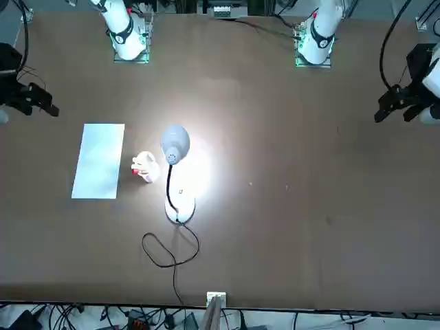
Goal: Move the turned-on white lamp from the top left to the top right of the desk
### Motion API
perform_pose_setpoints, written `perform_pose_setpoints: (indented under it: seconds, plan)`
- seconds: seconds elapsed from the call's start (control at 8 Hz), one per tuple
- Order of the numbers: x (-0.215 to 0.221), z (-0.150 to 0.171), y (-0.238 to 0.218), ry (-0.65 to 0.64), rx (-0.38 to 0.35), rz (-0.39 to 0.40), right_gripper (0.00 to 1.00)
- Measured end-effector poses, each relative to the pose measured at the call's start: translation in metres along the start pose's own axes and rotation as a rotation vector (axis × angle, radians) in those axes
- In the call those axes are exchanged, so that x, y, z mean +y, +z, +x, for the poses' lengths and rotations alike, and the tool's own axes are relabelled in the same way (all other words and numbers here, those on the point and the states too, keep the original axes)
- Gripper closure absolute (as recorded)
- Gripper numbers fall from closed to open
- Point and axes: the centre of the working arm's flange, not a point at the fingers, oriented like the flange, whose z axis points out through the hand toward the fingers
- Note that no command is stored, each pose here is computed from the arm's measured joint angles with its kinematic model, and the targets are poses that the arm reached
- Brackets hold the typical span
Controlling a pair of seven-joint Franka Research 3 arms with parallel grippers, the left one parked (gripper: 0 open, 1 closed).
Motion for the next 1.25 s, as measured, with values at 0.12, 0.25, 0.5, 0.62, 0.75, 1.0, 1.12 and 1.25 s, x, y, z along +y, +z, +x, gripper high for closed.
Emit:
perform_pose_setpoints:
  seconds: [0.12,0.25,0.5,0.62,0.75,1.0,1.12,1.25]
  plan:
    - [0.0,0.0,0.0,0.0,0.0,0.0,0.0]
    - [0.0,0.0,0.0,0.0,0.0,0.0,0.0]
    - [0.0,0.0,0.001,0.0,-0.002,0.0,0.0]
    - [0.0,0.0,0.002,0.0,-0.012,0.0,0.0]
    - [0.0,0.001,0.005,-0.002,-0.023,-0.005,0.0]
    - [-0.012,0.007,0.007,-0.034,-0.012,-0.007,0.0]
    - [-0.042,0.01,0.008,-0.088,-0.002,-0.008,0.0]
    - [-0.09,0.011,0.012,-0.167,0.004,-0.012,0.0]
